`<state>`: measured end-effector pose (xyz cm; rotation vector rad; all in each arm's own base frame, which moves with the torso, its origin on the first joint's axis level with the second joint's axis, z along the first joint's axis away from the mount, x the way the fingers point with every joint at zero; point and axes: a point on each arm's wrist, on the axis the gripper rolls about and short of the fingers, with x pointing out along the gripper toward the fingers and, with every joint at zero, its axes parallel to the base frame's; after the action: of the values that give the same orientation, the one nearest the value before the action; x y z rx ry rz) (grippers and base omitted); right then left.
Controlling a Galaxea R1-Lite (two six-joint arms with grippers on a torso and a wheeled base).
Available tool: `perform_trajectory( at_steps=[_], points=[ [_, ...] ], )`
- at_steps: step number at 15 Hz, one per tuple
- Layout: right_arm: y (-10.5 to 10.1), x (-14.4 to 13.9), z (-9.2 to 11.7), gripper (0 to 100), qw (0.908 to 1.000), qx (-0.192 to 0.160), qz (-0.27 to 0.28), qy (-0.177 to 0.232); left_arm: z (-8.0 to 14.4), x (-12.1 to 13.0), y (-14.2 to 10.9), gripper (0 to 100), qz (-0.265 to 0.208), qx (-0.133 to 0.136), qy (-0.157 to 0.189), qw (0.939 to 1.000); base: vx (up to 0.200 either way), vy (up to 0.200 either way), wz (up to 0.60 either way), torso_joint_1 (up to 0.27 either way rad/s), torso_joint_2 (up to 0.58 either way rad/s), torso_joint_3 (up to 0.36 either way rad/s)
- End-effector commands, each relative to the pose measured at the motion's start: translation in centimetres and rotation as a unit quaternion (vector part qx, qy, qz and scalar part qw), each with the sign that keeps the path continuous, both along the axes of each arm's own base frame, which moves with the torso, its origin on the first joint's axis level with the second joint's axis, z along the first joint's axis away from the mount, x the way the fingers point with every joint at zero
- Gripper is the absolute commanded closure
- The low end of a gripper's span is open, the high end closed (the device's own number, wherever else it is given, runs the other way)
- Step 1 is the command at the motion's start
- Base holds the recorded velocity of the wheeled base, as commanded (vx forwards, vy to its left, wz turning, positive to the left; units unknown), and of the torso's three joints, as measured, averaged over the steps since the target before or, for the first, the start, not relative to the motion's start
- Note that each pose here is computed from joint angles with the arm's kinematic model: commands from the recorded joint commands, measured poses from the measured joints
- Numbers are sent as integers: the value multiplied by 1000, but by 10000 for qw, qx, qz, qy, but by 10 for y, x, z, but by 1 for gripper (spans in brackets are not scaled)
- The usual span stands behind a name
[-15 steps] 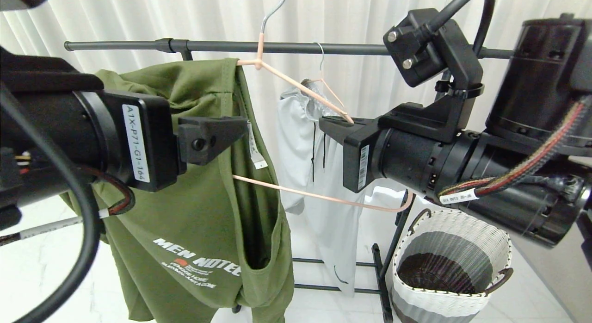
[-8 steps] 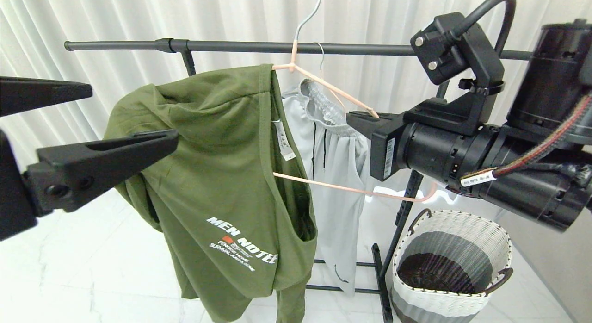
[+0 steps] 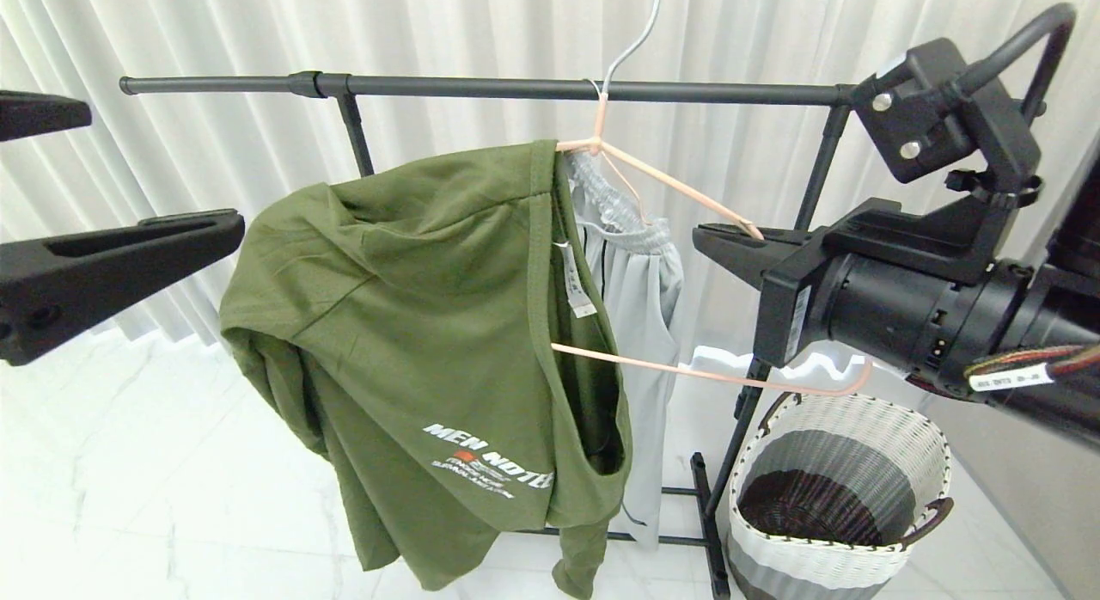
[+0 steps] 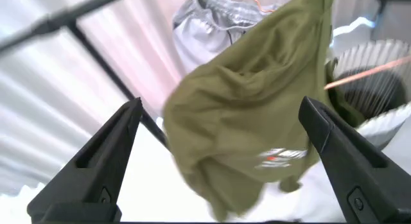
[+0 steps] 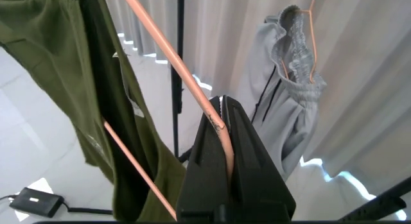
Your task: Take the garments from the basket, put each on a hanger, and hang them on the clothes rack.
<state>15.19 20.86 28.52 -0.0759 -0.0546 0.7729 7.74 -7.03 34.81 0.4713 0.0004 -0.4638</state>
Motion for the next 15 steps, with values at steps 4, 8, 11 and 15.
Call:
perform_trajectory(
  at_steps=[4,8,11,15],
  points=[
    [-6,-7,-3,100,9998,-138,74,-104,-4,34,-6,0,-1163,1178,-509,9849,0,0,0,0,0,0],
    [-4,-8,-4,100,9992,-257,210,-208,-18,64,-27,0,-1392,1476,-178,9790,0,0,0,0,0,0],
    [-3,-13,-2,100,9987,-289,299,-289,-24,76,-35,0,-1419,1531,-9,9780,0,0,0,0,0,0],
    [3,-23,1,100,9975,-225,521,-424,-27,82,-39,0,-1422,1533,97,9778,0,0,0,0,0,0]
  ],
)
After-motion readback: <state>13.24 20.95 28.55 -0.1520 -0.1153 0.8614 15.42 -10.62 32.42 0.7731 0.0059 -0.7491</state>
